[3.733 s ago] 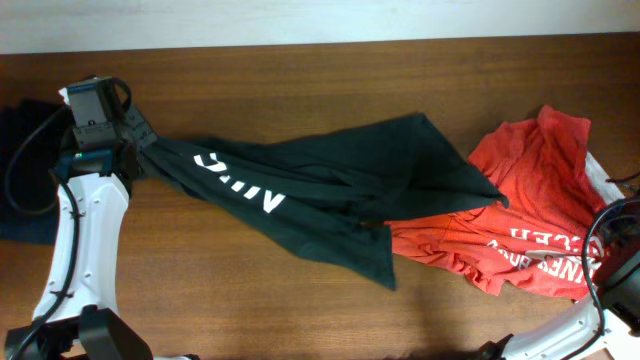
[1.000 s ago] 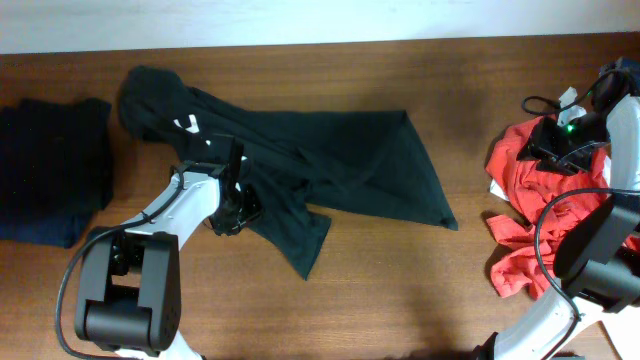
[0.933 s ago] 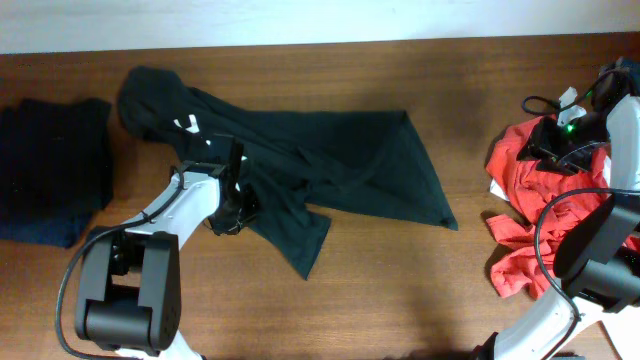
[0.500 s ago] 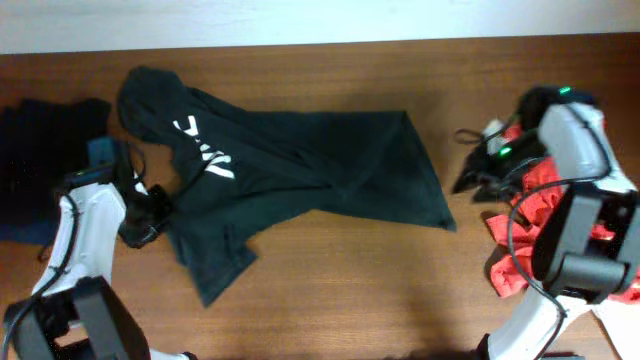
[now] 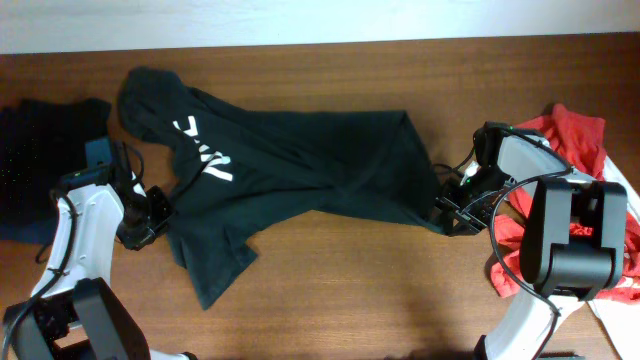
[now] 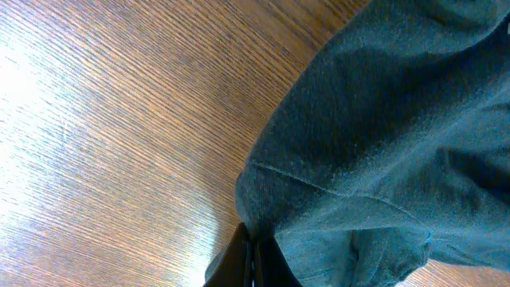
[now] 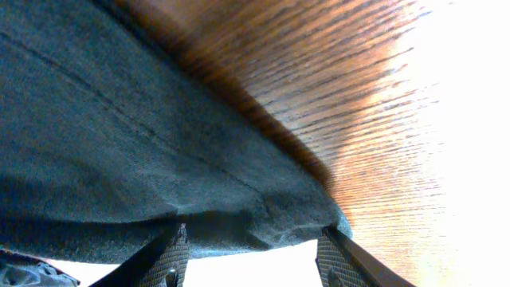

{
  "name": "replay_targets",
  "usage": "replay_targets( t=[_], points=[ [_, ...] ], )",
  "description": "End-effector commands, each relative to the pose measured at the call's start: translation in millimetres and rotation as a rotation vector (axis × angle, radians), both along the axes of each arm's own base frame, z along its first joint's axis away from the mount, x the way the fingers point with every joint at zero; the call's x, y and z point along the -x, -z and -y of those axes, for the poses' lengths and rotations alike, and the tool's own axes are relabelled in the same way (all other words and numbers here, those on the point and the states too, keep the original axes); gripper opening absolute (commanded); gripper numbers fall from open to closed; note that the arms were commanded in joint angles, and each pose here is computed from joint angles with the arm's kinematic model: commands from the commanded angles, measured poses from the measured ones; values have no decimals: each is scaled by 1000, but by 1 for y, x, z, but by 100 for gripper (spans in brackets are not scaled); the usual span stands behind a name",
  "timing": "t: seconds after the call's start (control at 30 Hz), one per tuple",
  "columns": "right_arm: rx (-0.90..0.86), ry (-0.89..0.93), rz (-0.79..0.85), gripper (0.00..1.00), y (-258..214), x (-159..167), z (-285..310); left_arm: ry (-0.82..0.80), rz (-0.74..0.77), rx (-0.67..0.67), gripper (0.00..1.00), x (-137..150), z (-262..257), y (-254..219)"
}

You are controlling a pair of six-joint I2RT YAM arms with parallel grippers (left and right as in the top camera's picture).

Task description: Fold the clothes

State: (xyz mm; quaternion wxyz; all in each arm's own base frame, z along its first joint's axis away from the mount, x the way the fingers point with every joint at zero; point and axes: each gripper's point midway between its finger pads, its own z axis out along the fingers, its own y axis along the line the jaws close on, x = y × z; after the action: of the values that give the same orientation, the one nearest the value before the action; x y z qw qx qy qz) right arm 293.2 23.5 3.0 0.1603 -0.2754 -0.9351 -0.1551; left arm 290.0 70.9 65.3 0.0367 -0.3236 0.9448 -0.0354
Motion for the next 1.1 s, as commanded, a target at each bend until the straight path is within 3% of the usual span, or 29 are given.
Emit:
replay_targets(
  t=[0.0,0.1,0.3,0.33,0.37,0.4,0.5,0.57,0.67,0.73,0.9,0.97,1.07],
  points=[
    [67,11,-13,56,3,3,10,9,12,-9,0,-1,-3,-5],
    [54,13,-67,56,-2,15,7,9,13,-10,0,-2,-3,-5],
    [113,22,-37,55,4,7,16,10,16,-10,0,-2,-3,-5],
    [113,21,-34,51,4,7,16,9,16,-10,0,-2,-3,-5],
    [113,21,-34,23,4,7,16,9,16,-10,0,-2,-3,-5],
    [111,21,-32,4,4,6,16,9,16,-10,0,-2,-3,-5],
    [107,-42,50,4,-9,-15,20,37,75,-31,0,-18,-8,-14],
    [115,-83,174,4,-46,-53,25,99,176,-73,0,-46,-16,-45],
    [164,-158,464,4,-151,-122,35,147,445,-179,0,-106,-33,-144],
    [307,-175,658,4,-230,-150,55,148,644,-240,0,-132,-38,-225],
    [391,-194,965,4,-348,-156,56,151,938,-366,0,-139,-43,-354],
    [442,-169,1151,4,-411,-148,56,102,1054,-442,0,-123,-61,-410],
    [536,-125,1308,4,-466,-130,63,72,1170,-513,0,-99,-66,-458]
  ],
)
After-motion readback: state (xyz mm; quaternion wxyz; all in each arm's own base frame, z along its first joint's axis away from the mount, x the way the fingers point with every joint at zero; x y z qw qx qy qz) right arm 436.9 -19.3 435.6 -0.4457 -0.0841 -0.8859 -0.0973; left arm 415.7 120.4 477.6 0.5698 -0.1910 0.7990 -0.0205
